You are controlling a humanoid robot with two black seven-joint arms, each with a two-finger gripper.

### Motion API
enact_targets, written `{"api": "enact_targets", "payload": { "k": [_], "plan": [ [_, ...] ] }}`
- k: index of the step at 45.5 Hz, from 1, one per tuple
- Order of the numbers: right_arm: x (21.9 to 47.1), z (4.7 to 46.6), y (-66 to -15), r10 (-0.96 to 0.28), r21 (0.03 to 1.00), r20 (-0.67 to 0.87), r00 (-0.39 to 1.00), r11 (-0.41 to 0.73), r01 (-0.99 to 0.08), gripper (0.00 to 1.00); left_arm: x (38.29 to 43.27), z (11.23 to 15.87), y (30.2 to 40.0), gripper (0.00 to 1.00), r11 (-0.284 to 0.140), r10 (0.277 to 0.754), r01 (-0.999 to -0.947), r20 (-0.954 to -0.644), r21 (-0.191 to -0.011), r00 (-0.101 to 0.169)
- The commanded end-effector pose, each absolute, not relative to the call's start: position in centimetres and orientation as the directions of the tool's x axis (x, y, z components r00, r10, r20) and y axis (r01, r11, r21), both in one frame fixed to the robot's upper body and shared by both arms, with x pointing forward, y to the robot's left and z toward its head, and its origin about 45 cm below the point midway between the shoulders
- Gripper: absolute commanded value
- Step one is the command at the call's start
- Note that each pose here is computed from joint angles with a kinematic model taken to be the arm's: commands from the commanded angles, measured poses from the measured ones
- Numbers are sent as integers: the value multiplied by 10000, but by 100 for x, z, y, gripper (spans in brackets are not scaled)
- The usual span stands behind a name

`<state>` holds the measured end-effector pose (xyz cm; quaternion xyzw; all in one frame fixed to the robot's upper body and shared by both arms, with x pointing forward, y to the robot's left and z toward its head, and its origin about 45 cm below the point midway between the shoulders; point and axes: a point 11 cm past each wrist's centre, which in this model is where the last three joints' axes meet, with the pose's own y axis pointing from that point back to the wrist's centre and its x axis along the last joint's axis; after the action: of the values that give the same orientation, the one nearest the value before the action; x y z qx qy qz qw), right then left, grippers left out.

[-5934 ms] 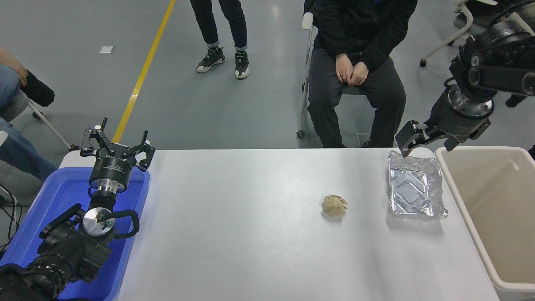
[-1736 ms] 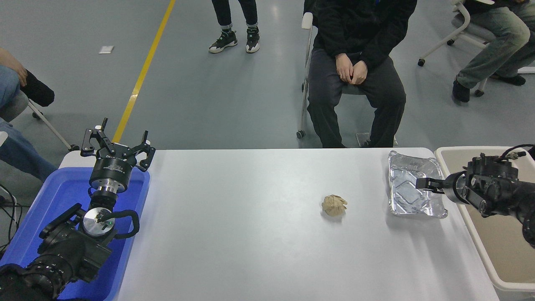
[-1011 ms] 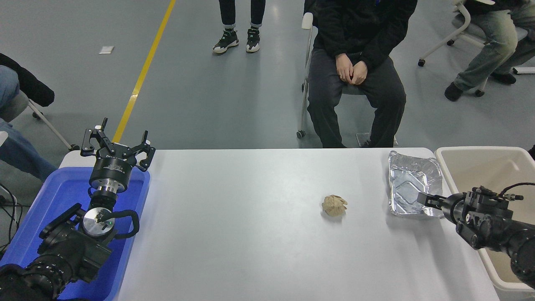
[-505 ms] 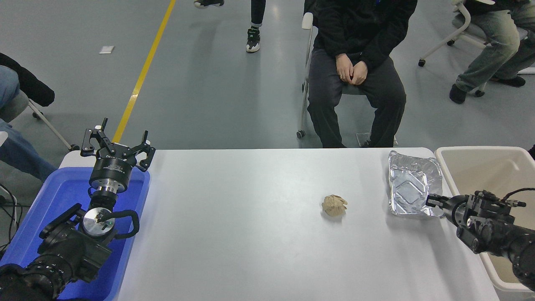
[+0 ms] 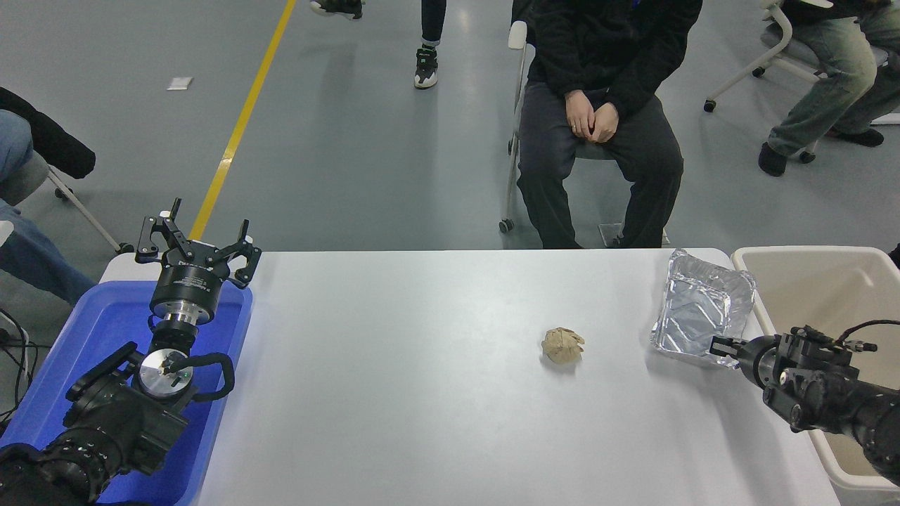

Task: Pick up foil plate and place in dustbin

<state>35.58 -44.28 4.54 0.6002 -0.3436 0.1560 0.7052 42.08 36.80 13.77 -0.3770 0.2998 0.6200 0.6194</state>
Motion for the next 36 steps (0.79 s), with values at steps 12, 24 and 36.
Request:
{"api": "enact_targets", "payload": {
  "k": [12,24,36],
  "plan": [
    [3640,858,-4607,-1548,8013,5945,7890,1958,-5653,0,4208,1377,3679,99,-524,5418,-9941,-8389,-948,514],
    [3614,1110,-4513,-978,8380,5427,8342,1295,-5301,0,4208,1377,3679,99,-524,5418,-9941,-8389,-948,514],
    [3590,1729,-4479,-1136,8969,4419,8898,720,-4363,0,4208,1377,3679,99,-524,5418,-9941,-8389,-948,514]
  ]
}}
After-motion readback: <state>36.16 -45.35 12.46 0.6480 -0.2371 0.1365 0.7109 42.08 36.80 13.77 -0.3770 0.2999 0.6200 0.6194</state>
